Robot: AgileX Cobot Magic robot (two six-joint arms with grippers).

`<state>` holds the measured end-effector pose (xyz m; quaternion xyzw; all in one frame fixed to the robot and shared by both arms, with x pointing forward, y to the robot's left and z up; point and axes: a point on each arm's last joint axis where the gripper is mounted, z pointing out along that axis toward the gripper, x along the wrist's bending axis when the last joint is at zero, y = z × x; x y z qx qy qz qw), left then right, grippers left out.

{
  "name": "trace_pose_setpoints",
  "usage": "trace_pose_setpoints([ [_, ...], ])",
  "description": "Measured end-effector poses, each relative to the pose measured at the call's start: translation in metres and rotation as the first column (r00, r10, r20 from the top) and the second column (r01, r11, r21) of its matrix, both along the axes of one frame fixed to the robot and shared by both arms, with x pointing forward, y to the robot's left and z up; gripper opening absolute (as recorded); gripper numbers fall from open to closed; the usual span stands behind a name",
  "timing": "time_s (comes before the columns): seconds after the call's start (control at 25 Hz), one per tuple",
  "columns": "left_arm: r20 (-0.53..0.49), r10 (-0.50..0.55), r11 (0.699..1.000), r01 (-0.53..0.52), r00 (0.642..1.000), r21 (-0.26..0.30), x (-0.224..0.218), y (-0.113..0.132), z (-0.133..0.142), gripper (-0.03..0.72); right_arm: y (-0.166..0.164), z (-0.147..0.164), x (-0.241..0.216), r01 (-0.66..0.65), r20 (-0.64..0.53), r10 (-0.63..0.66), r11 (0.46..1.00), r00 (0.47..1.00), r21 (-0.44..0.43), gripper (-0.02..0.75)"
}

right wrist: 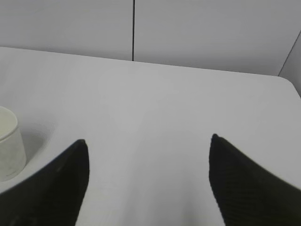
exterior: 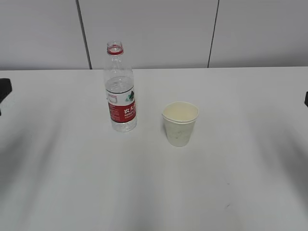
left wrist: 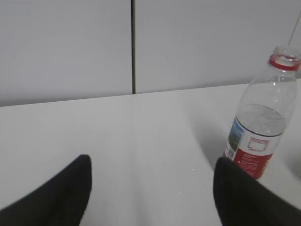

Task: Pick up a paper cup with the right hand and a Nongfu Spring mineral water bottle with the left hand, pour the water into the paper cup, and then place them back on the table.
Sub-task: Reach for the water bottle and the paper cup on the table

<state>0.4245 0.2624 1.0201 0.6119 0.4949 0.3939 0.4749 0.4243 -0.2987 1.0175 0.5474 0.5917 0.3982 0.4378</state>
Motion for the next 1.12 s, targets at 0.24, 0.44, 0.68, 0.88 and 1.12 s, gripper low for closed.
trace_pose_setpoints([
  [0.24,-0.025,-0.039,0.999,0.039,0.999,0.01,0.015,-0.012,-0.017,0.498,0.003,-0.007,0.011,-0.045,0.008,0.045,0.999,0.999,-0.021,0.587],
  [0.44,-0.042,-0.037,0.999,0.037,0.998,0.015,0.023,-0.014,-0.027,0.498,0.008,-0.012,0.017,-0.105,0.008,0.105,0.993,0.994,-0.047,0.587],
  [0.68,0.018,-0.032,0.999,0.032,0.999,0.006,0.032,-0.016,-0.03,0.498,0.01,-0.023,0.025,-0.125,-0.018,0.124,0.991,0.992,-0.04,0.587],
  [0.88,0.015,-0.031,0.999,0.03,0.999,0.009,0.038,-0.017,-0.037,0.498,0.015,-0.03,0.034,-0.186,0.015,0.187,0.98,0.982,-0.067,0.587],
  [1.12,0.003,-0.035,0.999,0.035,0.999,0.018,0.045,-0.019,-0.047,0.497,0.019,-0.058,0.049,-0.233,-0.031,0.231,0.971,0.972,-0.046,0.587],
])
